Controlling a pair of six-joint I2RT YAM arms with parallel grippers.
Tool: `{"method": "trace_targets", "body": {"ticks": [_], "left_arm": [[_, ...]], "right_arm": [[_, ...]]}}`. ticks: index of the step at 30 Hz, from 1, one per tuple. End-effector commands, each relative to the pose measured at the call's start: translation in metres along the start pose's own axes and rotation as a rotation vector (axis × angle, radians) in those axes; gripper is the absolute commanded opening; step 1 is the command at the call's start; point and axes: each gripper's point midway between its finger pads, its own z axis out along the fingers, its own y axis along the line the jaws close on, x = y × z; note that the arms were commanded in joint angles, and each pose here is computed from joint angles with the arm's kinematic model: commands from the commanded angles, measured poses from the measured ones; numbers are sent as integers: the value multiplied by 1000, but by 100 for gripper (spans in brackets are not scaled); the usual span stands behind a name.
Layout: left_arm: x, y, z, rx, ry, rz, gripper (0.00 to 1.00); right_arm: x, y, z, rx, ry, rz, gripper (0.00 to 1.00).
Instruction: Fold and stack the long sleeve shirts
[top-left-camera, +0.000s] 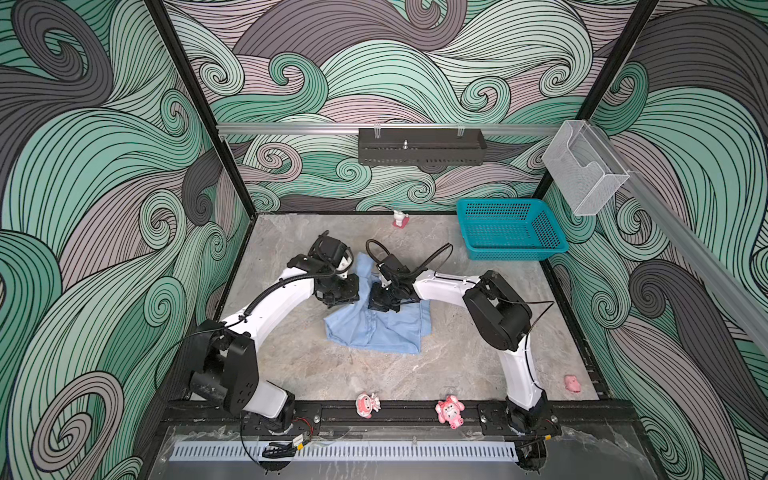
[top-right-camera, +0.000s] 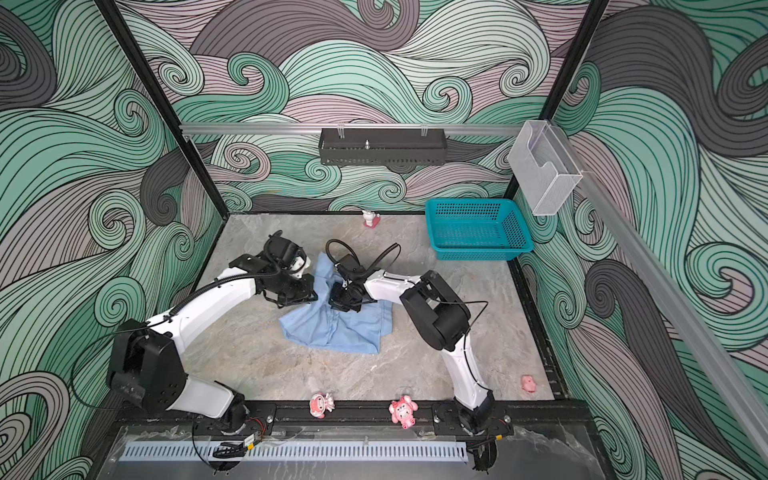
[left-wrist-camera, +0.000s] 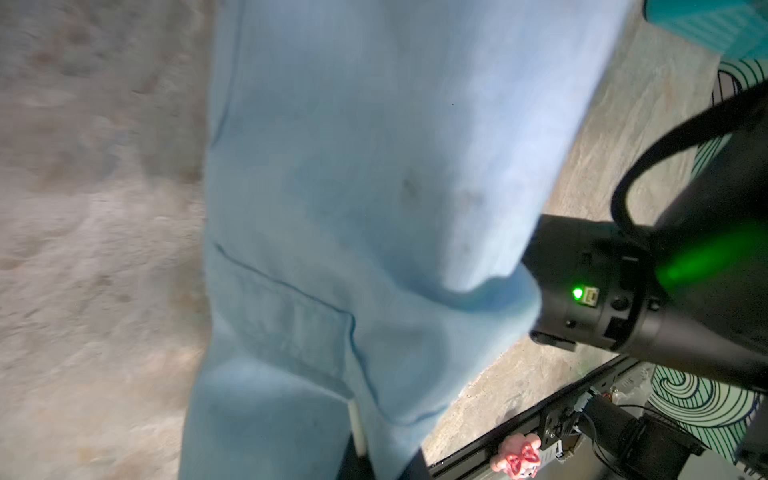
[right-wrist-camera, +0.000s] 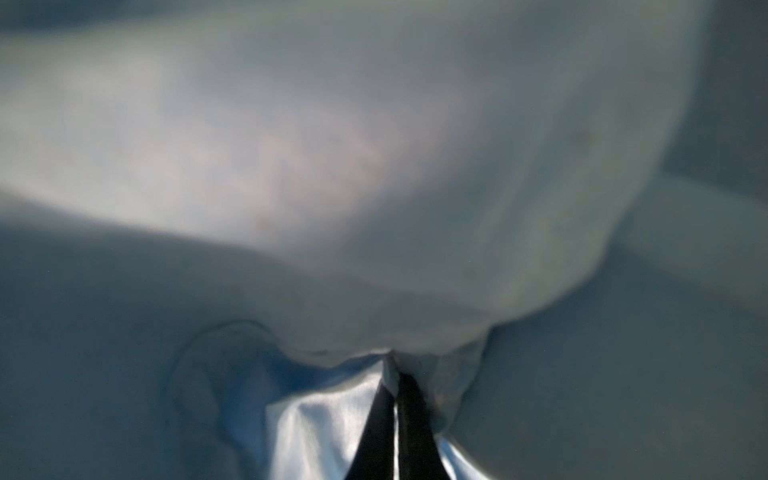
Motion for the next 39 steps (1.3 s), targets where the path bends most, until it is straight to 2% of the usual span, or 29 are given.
{"method": "trace_targets", "body": {"ticks": [1, 6, 10, 13, 15, 19, 23, 27, 30, 34, 39], "left_arm": [[7, -11, 29, 65, 47, -110, 0], [3, -12, 60, 114, 59, -170, 0], [-1, -8, 67, 93, 74, -185, 0], [1, -9, 74, 102, 107, -200, 0], [3, -5, 78, 90, 115, -205, 0], [4, -1, 88, 76, 135, -219, 0], [6, 6, 100, 47, 164, -225, 0], [10, 13, 107, 19, 189, -232, 0], [8, 12, 105, 18, 183, -230, 0], [5, 8, 101, 20, 179, -224, 0], [-1, 0, 91, 26, 160, -214, 0]], "right_arm": [[-2, -6, 1, -31, -22, 52, 7], [-9, -13, -5, -109, -52, 99, 7], [-17, -20, -17, -175, -75, 118, 12], [-20, -17, -35, -185, -91, 74, 20], [-22, -16, -51, -176, -115, 48, 30], [-24, -16, -85, -100, -140, -10, 45], [-22, -24, -123, -10, -165, -41, 51], [-10, -55, -160, 131, -188, -61, 52], [4, -93, -173, 200, -180, -19, 51], [18, -134, -169, 227, -150, 52, 46], [26, -155, -146, 247, -77, 69, 41]]}}
